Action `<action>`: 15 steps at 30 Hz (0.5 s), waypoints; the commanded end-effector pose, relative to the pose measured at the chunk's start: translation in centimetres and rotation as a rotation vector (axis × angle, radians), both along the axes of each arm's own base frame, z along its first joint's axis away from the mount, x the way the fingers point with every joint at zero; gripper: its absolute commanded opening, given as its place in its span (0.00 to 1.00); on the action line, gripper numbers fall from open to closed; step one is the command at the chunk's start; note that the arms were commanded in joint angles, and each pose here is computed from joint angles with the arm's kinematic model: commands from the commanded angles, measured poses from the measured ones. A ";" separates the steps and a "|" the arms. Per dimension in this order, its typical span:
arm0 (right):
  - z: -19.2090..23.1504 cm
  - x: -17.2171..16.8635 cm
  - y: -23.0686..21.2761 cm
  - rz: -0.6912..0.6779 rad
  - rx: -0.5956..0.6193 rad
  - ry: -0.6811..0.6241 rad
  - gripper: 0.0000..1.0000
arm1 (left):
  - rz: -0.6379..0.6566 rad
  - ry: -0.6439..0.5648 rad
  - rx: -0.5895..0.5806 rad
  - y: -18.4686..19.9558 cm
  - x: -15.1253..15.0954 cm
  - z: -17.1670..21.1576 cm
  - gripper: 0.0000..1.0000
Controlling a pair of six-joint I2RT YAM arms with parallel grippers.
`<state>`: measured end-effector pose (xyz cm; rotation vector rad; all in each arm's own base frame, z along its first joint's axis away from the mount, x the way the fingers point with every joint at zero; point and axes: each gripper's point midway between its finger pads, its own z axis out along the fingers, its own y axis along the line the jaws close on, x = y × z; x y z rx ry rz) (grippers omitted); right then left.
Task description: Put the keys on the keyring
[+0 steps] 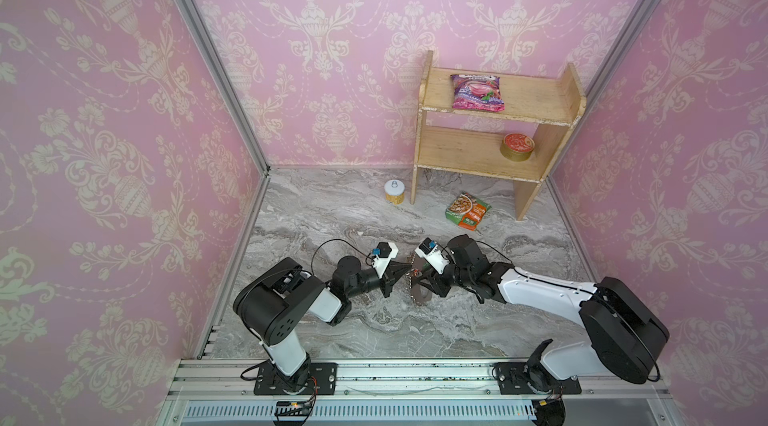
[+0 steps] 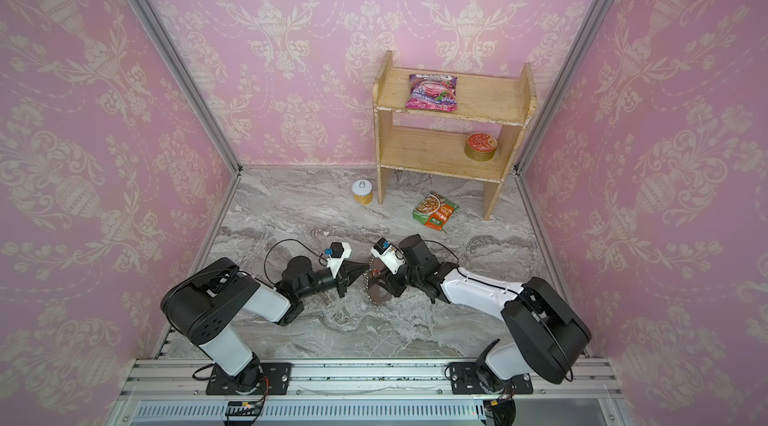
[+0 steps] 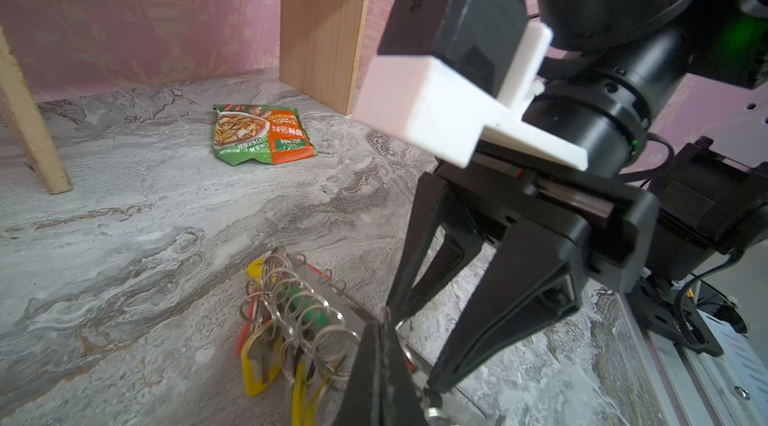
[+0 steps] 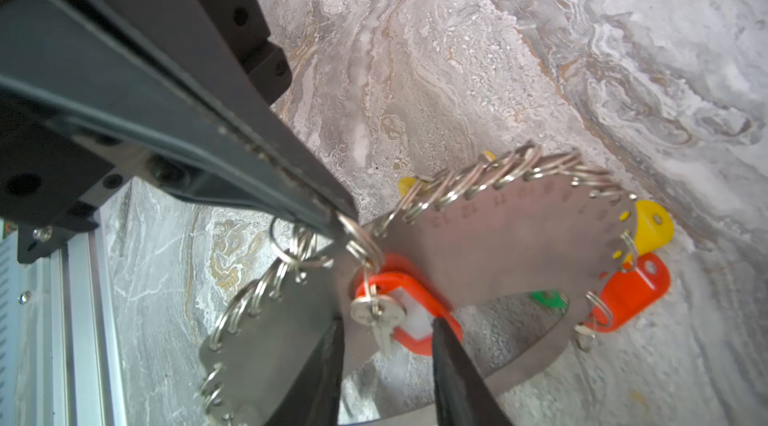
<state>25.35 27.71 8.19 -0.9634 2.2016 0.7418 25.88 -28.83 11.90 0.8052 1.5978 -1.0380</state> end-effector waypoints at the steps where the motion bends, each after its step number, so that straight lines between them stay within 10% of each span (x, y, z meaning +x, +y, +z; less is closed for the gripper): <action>1: -0.9 -0.3 0.1 -0.008 -0.007 0.051 0.46 | -0.058 -0.060 -0.045 -0.8 -0.9 1.8 0.00; 15: -1.4 1.6 0.0 -0.008 0.006 0.014 0.61 | -0.058 -0.060 -0.048 -0.7 -1.1 1.9 0.00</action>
